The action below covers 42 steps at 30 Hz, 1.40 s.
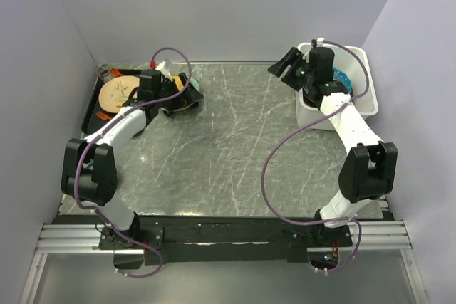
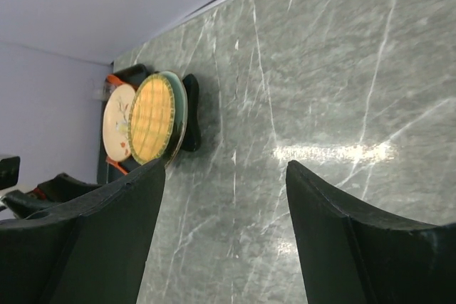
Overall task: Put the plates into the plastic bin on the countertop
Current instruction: Pick up the plate at the center of the board.
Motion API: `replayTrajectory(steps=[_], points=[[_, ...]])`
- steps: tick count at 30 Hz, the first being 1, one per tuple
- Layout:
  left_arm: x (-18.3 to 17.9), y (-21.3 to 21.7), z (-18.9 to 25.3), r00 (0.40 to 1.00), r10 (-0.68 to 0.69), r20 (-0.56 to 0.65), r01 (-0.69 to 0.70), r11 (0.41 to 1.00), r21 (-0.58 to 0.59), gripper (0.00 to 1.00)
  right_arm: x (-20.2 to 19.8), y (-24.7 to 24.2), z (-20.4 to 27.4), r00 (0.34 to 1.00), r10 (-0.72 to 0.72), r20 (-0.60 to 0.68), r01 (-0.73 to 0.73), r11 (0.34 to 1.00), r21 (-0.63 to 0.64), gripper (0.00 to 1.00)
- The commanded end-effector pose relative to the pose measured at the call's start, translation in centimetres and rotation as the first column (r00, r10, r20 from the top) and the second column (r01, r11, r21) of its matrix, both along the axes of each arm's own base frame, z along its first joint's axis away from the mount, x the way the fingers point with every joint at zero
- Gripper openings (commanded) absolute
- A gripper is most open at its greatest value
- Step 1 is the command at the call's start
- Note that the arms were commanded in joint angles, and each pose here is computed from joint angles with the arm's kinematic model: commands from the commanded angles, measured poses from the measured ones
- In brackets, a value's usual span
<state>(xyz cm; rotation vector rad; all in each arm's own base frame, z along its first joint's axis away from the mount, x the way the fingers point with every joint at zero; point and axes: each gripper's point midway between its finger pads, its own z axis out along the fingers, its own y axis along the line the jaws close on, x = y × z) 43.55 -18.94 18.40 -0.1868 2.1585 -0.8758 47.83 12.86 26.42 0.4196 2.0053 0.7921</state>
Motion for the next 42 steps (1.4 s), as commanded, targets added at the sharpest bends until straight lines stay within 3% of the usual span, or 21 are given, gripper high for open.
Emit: replayTrajectory(steps=[1, 14, 27, 39, 42], points=[[-0.1, 2.1, 0.2, 0.998, 0.060, -0.014, -0.060, 0.998, -0.008, 0.99, 0.9, 1.4, 1.5, 0.999, 0.018, 0.051, -0.017, 1.000, -0.020, 0.76], [0.4, 7.3, -1.8, 0.976, 0.194, -0.096, -0.199, 0.979, -0.037, 0.99, 0.7, 2.7, -0.4, 0.999, 0.050, 0.010, -0.050, 0.998, -0.032, 0.76], [1.3, 12.3, -3.9, 0.918, 0.367, -0.150, -0.374, 0.927, -0.017, 0.99, 0.3, 2.7, -1.4, 0.998, 0.060, -0.009, -0.060, 0.997, -0.041, 0.76], [3.8, 13.2, -6.3, 0.903, 0.384, -0.193, -0.393, 0.920, -0.009, 0.92, 0.1, 2.6, -2.0, 0.998, 0.065, -0.023, -0.066, 0.997, -0.050, 0.76], [4.7, 13.3, -6.7, 0.901, 0.386, -0.197, -0.397, 0.917, -0.019, 0.86, 0.0, 2.7, -2.3, 0.997, 0.065, -0.032, -0.067, 0.996, -0.052, 0.76]])
